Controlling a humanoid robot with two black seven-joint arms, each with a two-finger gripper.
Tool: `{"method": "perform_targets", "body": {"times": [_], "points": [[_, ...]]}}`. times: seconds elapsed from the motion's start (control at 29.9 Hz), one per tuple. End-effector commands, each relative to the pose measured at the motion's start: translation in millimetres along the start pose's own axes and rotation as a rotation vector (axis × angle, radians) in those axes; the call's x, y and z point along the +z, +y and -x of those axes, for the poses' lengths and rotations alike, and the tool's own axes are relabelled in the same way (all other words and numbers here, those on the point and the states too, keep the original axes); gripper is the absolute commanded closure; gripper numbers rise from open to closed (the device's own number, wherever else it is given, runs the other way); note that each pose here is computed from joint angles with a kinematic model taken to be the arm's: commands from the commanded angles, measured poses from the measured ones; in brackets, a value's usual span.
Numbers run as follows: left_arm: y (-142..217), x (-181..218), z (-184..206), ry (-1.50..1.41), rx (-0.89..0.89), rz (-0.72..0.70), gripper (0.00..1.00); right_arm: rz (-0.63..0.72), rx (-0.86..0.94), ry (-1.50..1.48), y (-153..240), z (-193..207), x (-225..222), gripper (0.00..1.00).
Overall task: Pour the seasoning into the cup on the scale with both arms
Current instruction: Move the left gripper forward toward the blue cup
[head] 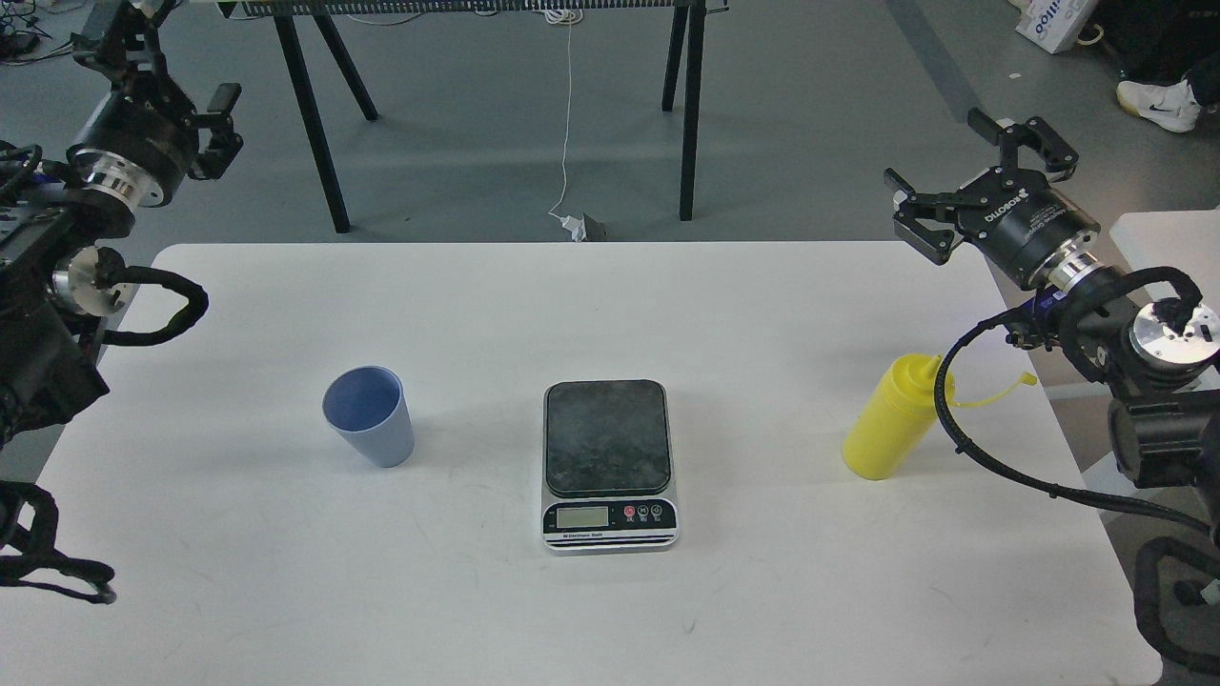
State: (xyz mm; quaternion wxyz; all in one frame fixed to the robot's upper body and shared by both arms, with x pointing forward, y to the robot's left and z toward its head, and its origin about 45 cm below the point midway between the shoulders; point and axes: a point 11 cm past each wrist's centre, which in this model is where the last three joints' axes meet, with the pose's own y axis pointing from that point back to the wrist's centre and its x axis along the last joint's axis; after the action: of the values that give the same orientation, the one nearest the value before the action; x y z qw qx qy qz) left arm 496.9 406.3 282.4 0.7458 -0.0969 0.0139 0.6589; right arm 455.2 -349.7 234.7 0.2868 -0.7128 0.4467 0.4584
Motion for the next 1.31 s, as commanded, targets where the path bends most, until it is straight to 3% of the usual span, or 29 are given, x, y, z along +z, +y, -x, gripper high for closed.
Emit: {"method": "perform_targets", "body": {"times": [0.0, 0.44, 0.7, 0.8, 0.9, 1.04, 1.17, 1.27], "points": [[-1, 0, 2, -0.001, -0.006, -0.001, 0.00, 0.002, 0.000, -0.003, -1, 0, 2, 0.00], [-3, 19, -8, -0.060, -0.006, 0.009, 0.00, 0.006, -0.007, -0.011, -3, 1, 6, 0.00], [2, 75, -43, -0.390, -0.041, -0.057, 0.00, -0.010, -0.027, -0.015, -5, 7, 1, 0.00], [10, 83, -56, -0.586, -0.078, -0.159, 0.00, -0.035, -0.038, -0.025, -4, 9, -5, 0.00], [3, 87, -46, -0.793, -0.170, -0.258, 0.00, -0.033, -0.042, -0.024, -5, 10, -5, 0.00], [0, 61, -22, -1.048, -0.366, -0.421, 0.00, -0.029, -0.047, -0.025, -7, 12, -3, 0.00], [10, 12, 27, -1.323, -0.723, -0.553, 0.00, -0.027, -0.048, -0.020, -8, 13, -3, 0.00], [28, -9, 54, -1.505, -0.960, -0.574, 0.00, -0.023, -0.045, -0.018, -8, 13, -3, 0.00]]}}
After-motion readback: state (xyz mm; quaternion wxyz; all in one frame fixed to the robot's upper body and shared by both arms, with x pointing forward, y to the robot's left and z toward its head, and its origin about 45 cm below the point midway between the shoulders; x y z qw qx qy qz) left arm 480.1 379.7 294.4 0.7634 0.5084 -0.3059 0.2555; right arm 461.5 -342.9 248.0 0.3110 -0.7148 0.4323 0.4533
